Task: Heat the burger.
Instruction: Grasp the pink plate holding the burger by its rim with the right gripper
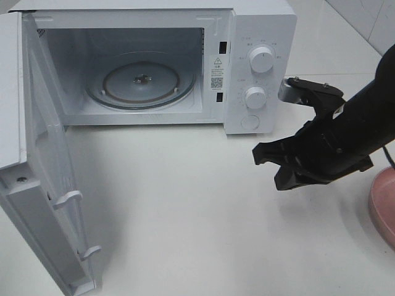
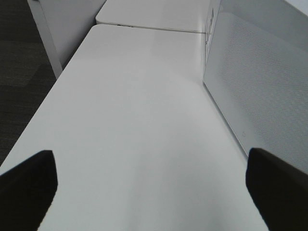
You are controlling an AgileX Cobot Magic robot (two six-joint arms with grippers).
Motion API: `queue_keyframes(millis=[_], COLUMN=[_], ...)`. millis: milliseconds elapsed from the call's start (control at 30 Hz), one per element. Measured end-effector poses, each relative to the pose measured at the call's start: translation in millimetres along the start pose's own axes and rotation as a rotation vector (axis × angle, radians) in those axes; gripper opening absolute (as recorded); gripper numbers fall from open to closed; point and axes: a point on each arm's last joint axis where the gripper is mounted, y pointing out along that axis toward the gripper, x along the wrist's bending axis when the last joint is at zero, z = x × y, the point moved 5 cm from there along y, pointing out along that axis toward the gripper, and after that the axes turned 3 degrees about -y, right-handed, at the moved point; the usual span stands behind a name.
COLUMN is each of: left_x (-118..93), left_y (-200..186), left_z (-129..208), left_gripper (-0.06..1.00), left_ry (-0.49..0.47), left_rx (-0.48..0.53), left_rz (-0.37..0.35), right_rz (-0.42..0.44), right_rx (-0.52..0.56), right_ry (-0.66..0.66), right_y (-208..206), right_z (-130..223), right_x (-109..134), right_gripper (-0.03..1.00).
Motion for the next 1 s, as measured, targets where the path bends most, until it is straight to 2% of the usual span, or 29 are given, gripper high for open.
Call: queue_keyframes(millis=[133, 167, 200, 267, 300, 333, 367, 400, 433, 467, 500, 533, 567, 600, 633, 733, 1000], left_x=[0, 0, 0, 0, 0, 0, 0, 0, 0, 0, 0, 0, 0, 0, 0, 0, 0], left_y=[0, 0, 0, 0, 0, 0, 0, 0, 0, 0, 0, 0, 0, 0, 0, 0, 0], left_z=[0, 0, 0, 0, 0, 0, 0, 0, 0, 0, 0, 0, 0, 0, 0, 0, 0], left_gripper=[0.99, 0.99, 0.99, 0.99, 0.99, 0.99, 0.99, 0.99, 0.99, 0.99, 0.99, 0.99, 0.99, 0.99, 0.99, 0.99, 0.99], left_ry=[0.000, 0.000, 0.000, 0.000, 0.000, 0.000, 0.000, 0.000, 0.000, 0.000, 0.000, 0.000, 0.000, 0.000, 0.000, 0.000, 0.000], left_rx=[0.000, 0.000, 0.000, 0.000, 0.000, 0.000, 0.000, 0.000, 0.000, 0.000, 0.000, 0.000, 0.000, 0.000, 0.000, 0.000, 0.000], left_rz=[0.000, 0.000, 0.000, 0.000, 0.000, 0.000, 0.000, 0.000, 0.000, 0.000, 0.000, 0.000, 0.000, 0.000, 0.000, 0.000, 0.000], right_rz=[0.032, 0.061, 0.061, 0.107, 0.107, 0.137, 0.151, 0.177, 0.177, 0.187, 0.187, 0.213, 0.222, 0.222, 0.240, 0.267, 0.322], right_rx=[0.021, 0.034, 0.034, 0.040, 0.040, 0.031, 0.025, 0.019, 0.019, 0.021, 0.021, 0.043, 0.055, 0.055, 0.083, 0.118, 0.118], right_ry=[-0.048, -0.075, -0.075, -0.096, -0.096, -0.095, -0.086, -0.072, -0.072, -0.068, -0.068, -0.063, -0.056, -0.056, -0.037, -0.018, 0.033], right_y=[-12, -19, -19, -28, -28, -35, -38, -44, -44, -46, -46, -50, -51, -51, -54, -56, -62], right_z=[5, 8, 8, 11, 11, 12, 12, 12, 12, 12, 12, 15, 17, 17, 21, 25, 26], right_x=[-5, -9, -9, -14, -14, -18, -21, -27, -27, -30, -30, -37, -40, -40, -46, -56, -79], right_gripper=[0.06, 0.11, 0.11, 0.23, 0.23, 0.36, 0.44, 0.62, 0.62, 0.69, 0.69, 0.85, 0.89, 0.89, 0.94, 0.98, 0.98])
